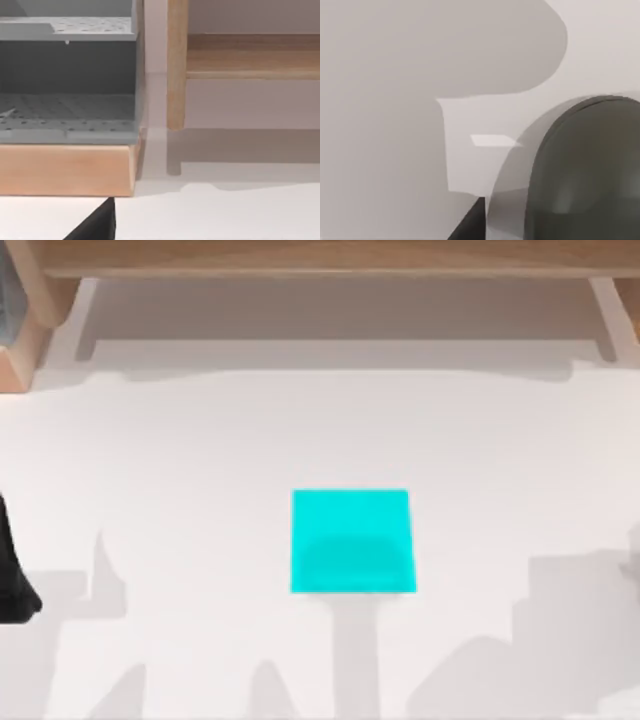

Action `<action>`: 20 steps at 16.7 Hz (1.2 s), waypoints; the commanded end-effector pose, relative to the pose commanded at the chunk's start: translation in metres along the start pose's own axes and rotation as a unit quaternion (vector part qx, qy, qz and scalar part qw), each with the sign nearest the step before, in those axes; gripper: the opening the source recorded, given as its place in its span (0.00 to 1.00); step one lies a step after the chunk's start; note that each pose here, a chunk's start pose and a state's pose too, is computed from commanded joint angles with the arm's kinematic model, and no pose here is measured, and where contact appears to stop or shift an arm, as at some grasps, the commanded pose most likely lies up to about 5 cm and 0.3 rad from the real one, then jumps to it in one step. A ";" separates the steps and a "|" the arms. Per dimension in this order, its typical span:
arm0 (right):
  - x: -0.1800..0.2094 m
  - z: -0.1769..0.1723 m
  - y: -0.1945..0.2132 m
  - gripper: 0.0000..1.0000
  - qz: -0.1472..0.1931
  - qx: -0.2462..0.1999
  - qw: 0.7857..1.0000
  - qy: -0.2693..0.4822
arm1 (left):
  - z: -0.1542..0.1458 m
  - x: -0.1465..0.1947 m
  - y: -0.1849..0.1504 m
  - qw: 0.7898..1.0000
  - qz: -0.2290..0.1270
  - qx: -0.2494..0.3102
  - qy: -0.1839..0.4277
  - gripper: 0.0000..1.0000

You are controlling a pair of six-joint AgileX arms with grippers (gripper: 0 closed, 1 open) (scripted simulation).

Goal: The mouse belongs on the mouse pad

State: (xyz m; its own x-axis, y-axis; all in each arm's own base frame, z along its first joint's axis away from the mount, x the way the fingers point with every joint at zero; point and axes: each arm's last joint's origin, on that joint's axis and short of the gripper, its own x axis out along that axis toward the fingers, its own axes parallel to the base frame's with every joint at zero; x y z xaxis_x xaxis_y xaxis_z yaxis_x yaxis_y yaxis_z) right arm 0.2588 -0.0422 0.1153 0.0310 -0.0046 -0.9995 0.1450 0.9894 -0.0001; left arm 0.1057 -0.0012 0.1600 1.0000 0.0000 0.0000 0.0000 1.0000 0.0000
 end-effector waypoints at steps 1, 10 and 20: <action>-0.003 0.002 0.000 0.00 0.000 0.001 1.000 -0.001 | 0.000 0.000 0.000 1.000 0.000 0.000 0.000 1.00; -0.091 0.004 0.000 0.00 0.000 0.000 1.000 0.005 | 0.000 0.000 0.000 1.000 0.000 0.000 0.000 1.00; -0.101 0.019 0.013 0.00 0.001 -0.074 0.997 0.008 | 0.000 0.000 0.000 1.000 0.000 0.000 0.000 1.00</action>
State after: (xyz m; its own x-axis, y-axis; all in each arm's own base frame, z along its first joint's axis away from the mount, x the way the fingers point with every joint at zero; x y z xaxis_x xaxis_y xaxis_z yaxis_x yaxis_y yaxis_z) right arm 0.2765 -0.0319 0.2168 0.0155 -0.0011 -0.9999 -0.0033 1.0000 -0.0012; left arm 0.1057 -0.0012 0.1600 1.0000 0.0000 0.0000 0.0000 1.0000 0.0000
